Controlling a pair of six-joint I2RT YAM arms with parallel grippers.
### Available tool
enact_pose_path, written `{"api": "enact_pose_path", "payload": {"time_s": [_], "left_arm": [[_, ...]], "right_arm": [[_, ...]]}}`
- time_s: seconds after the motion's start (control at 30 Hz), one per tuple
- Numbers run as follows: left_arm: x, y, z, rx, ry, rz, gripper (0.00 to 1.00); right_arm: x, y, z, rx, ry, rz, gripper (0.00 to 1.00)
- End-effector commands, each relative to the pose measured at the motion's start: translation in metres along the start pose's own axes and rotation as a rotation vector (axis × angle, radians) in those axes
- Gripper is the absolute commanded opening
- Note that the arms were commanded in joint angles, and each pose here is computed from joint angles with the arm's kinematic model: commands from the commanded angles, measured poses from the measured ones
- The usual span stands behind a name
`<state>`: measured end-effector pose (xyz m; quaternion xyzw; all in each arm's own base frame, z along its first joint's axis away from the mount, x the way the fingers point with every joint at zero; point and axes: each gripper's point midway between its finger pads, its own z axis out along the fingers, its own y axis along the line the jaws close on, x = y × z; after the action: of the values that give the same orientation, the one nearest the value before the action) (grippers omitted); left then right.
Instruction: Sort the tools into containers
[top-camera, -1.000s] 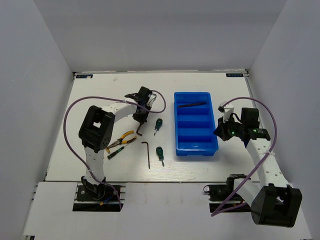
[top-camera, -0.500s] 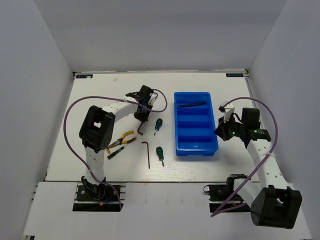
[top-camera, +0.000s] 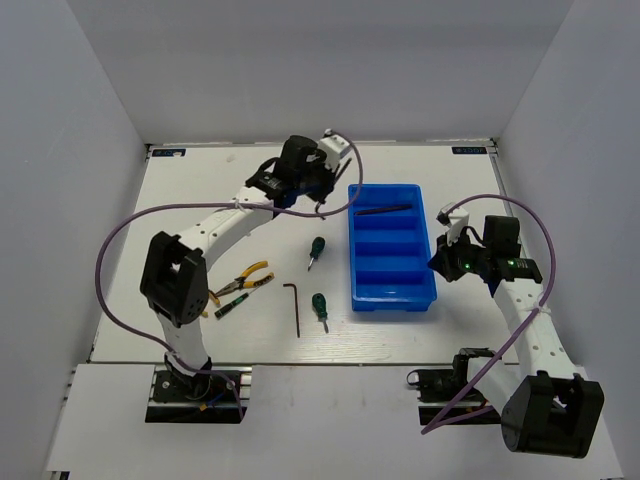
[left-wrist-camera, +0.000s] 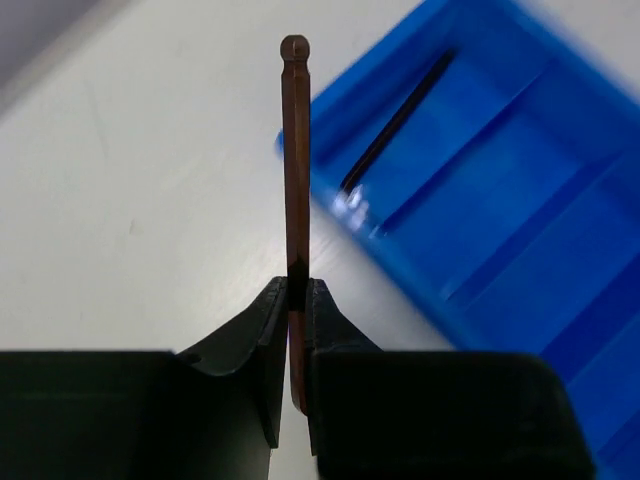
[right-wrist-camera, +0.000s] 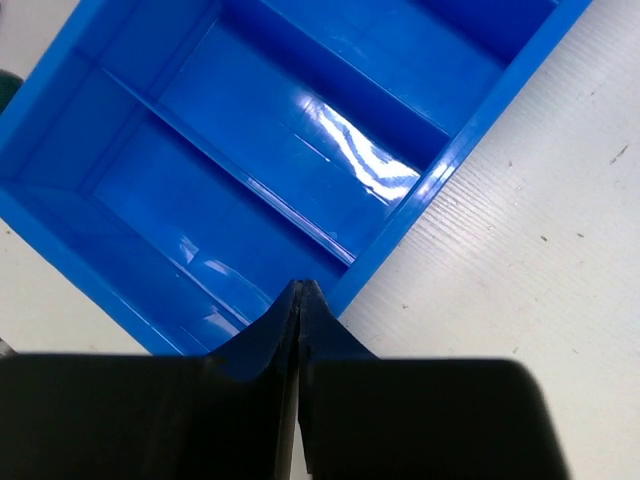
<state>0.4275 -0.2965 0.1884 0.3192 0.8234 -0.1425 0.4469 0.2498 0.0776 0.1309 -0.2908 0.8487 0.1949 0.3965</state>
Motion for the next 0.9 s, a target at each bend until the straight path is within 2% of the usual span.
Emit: {"api": "enact_pose_path", "payload": {"time_s": [0.0,0.07,0.1,0.17,0.37,0.43,0.63,0.87], "left_arm": [[-0.124,-0.044,-0.032,0.17,-0.403,0.149,0.0],[-0.13,-0.056,-0.009,0.217,-0.402,0.159,0.0],[-0.151,-0.063,-0.011,0.236,-0.438,0.171,0.0],[-0.141,-0.071,0.019,0.264,-0.396,0.17,0.0],[-0.151,-0.079,0.053,0.231,-0.465,0.172,0.0],[-0.141,-0.078,0.069,0.22,-0.444,0.167,0.0],[-0.15,-0.084,0.081,0.196,-0.474,0.16,0.0],[-0.124,-0.084,0.108,0.167,-0.405,0.149,0.0]], "right_arm": [[-0.009,0.001,-0.003,-0.008,-0.031,-0.014,0.0],[-0.01,0.001,-0.004,-0.008,-0.036,-0.028,0.0],[-0.009,0.001,-0.004,-0.01,-0.032,-0.026,0.0],[-0.012,0.001,-0.005,-0.01,-0.043,-0.037,0.0],[-0.012,-0.001,-0.006,-0.003,-0.051,-0.033,0.0],[-0.012,-0.001,-0.007,-0.001,-0.053,-0.032,0.0],[-0.011,-0.002,-0.007,-0.001,-0.05,-0.031,0.0],[-0.013,-0.003,-0.008,0.01,-0.059,-0.038,0.0]]}}
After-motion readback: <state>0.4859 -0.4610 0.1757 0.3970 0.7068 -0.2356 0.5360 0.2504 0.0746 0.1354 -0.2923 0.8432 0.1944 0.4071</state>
